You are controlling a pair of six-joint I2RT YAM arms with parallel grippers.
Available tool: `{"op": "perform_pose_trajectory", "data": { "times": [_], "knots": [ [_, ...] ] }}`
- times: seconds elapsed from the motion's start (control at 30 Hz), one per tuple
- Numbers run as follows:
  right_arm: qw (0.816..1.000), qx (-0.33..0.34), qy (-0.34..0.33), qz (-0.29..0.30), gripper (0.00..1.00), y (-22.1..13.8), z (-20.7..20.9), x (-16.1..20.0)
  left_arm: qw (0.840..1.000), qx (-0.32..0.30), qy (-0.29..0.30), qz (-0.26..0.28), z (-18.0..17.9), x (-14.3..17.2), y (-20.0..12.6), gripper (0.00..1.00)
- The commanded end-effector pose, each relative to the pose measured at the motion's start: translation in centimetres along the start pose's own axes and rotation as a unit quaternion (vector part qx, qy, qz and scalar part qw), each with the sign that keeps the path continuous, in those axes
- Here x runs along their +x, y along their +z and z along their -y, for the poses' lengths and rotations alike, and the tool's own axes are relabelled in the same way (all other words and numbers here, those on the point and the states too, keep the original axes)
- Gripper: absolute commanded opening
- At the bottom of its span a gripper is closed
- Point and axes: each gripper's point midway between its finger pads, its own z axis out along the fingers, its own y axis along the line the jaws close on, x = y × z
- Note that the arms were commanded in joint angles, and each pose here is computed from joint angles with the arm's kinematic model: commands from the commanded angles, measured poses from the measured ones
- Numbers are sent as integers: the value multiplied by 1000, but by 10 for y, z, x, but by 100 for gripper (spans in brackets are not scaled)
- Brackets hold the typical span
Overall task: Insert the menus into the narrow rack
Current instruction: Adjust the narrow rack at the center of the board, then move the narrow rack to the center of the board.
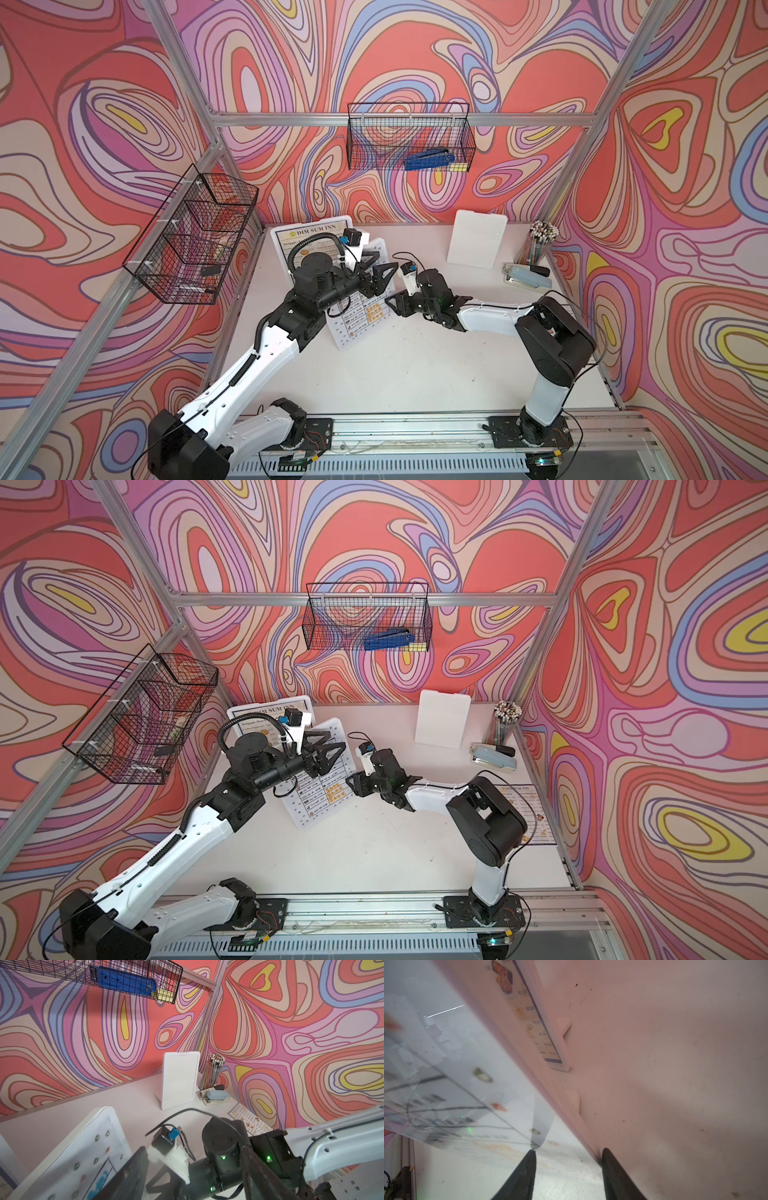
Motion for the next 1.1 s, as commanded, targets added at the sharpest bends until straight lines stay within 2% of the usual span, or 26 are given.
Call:
{"op": "perform_pose_trajectory", "data": {
  "times": [0.0,0.1,0.17,0.3,0.43,0.53,0.63,0.73,0.8,0.93,1.07],
  "knots": [
    [1000,-7,14,14,53,4,-2,-5,1000,5,8,25,7,-17,3,72],
    [1000,-3,5,29,55,-10,-3,-15,1000,-2,8,22,7,-17,14,72],
    [999,1,2,53,56,-34,0,-34,1000,-10,13,20,7,-18,23,71],
    [990,52,36,124,58,-101,47,-68,999,-6,20,26,10,-27,46,71],
    [960,171,87,205,62,-178,118,-76,999,16,14,26,20,-31,84,72],
    [938,197,132,254,64,-219,161,-79,1000,13,16,11,24,-24,132,71],
    [912,240,172,284,63,-244,207,-75,1000,-8,9,-7,11,-9,184,71],
    [889,271,197,312,63,-259,243,-73,999,-27,13,-32,-5,16,236,71],
    [880,286,206,318,63,-261,260,-75,998,-40,18,-40,-15,30,265,70],
    [876,285,213,326,67,-251,285,-90,996,-70,18,-46,-41,59,309,71],
    [875,293,208,324,72,-240,309,-104,994,-101,20,-48,-61,78,330,72]
  ]
}}
